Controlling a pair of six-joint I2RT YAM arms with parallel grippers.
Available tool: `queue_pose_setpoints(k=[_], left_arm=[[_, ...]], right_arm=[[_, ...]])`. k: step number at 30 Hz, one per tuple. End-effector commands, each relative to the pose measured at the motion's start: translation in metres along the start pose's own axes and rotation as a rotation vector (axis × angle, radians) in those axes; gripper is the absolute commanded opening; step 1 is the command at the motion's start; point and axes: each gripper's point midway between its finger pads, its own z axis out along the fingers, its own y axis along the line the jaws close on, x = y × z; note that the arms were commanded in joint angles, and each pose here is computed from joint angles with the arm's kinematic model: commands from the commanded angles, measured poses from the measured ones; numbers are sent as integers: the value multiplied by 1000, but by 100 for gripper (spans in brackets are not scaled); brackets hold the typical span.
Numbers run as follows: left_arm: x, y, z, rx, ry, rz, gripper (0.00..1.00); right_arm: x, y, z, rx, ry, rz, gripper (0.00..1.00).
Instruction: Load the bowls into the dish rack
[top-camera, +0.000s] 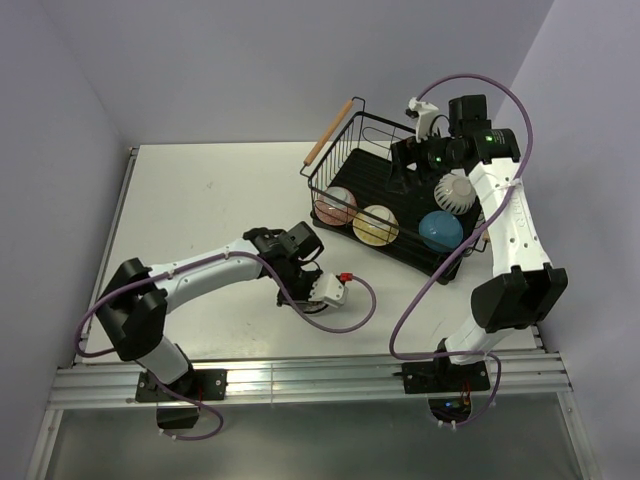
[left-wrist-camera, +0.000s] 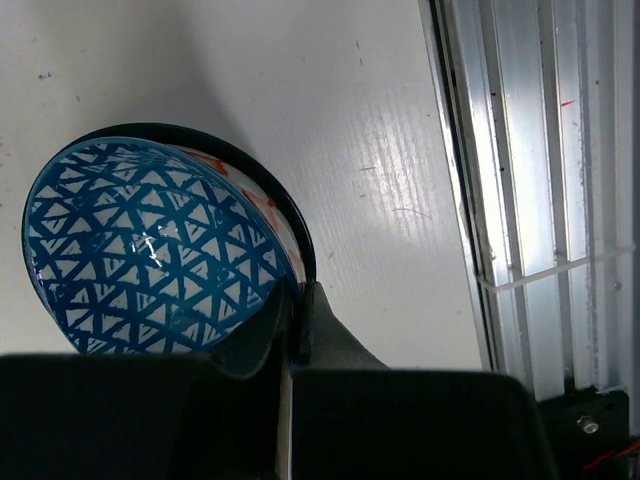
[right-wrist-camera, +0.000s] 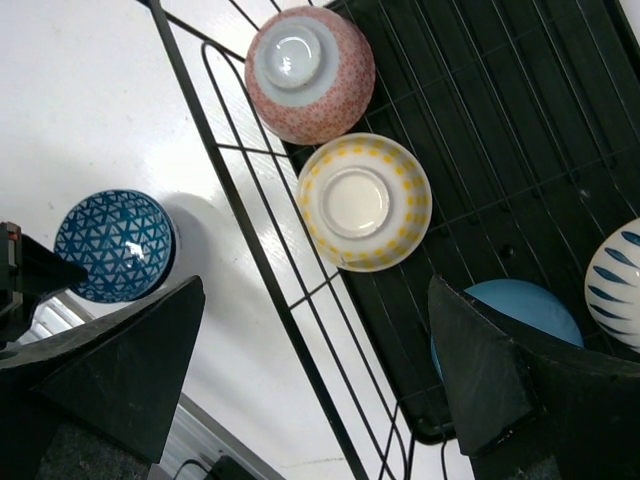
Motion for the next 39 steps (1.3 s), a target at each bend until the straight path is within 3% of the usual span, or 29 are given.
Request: queue_pose_setpoints(k=[1, 13, 16, 23, 26, 31, 39], left_arm=[[-24, 3, -28, -81, -65, -7, 0], [-78, 16, -99, -367, -284, 25, 0], [-89, 21, -125, -513, -329, 78, 0], [-112, 34, -191, -841, -414, 191, 0], [-118, 42, -211, -938, -437, 211, 0], [-135, 44, -229, -993, -538, 201, 0], [-151, 44, -241, -995, -641, 152, 0]], right_arm=[[-29, 11, -24, -10, -135, -27, 100], [-64, 28, -55, -64, -359, 72, 100], [-69, 28, -64, -92, -385, 114, 100], [-56, 65, -51, -364, -289, 395, 98], [-54, 84, -57, -481, -305, 466, 99], [-51, 108, -63, -611, -306, 533, 100], [-36, 169, -42, -701, -193, 493, 100]])
